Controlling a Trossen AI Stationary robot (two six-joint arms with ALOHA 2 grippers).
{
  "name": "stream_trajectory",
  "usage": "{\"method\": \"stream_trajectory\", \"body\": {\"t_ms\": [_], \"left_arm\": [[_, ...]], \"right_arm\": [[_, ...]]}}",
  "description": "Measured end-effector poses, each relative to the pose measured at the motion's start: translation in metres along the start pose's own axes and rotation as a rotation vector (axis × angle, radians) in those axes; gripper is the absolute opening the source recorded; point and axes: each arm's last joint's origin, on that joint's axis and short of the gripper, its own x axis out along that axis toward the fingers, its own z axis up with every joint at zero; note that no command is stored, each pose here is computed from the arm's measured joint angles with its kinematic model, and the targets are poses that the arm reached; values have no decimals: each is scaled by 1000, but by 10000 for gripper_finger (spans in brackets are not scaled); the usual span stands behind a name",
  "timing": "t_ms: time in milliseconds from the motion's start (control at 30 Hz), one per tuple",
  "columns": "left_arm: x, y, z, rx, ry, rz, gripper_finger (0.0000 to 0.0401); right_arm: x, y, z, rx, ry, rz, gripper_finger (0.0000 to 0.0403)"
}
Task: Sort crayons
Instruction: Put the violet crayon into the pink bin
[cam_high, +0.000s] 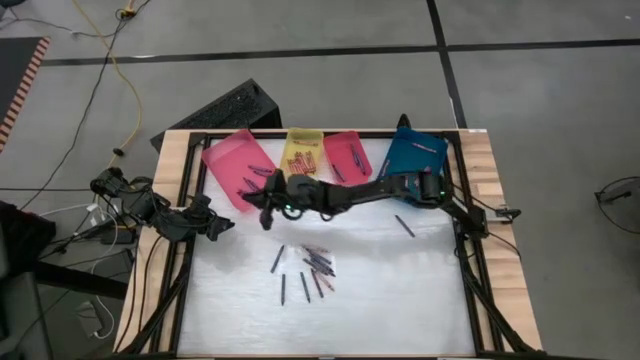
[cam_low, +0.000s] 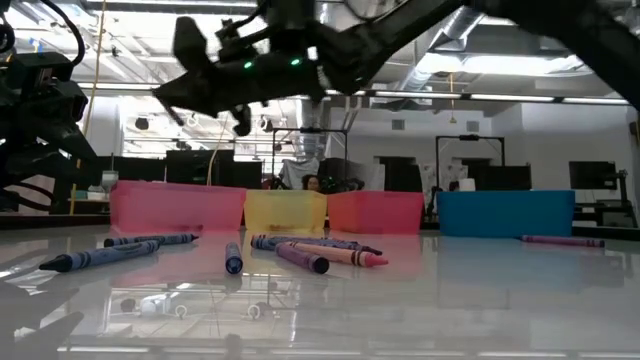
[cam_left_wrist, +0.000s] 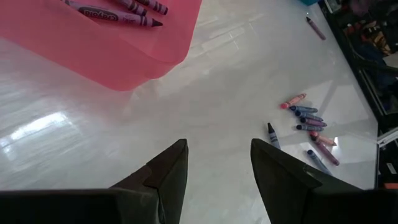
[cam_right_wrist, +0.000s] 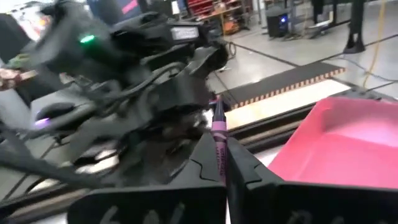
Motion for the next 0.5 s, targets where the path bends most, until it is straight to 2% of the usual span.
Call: {"method": "stream_trajectory", "body": {"t_ms": [133,300,500], "left_arm": [[0,0,0,0,5,-1,165],[0,0,0,1,8,-1,165],[0,0,0,0,8,-2,165]], "right_arm": [[19,-18,9,-51,1,-40,5],[19,-41,24,-123,38,-139,5],[18,-66,24,-72,74,-209,11]]}}
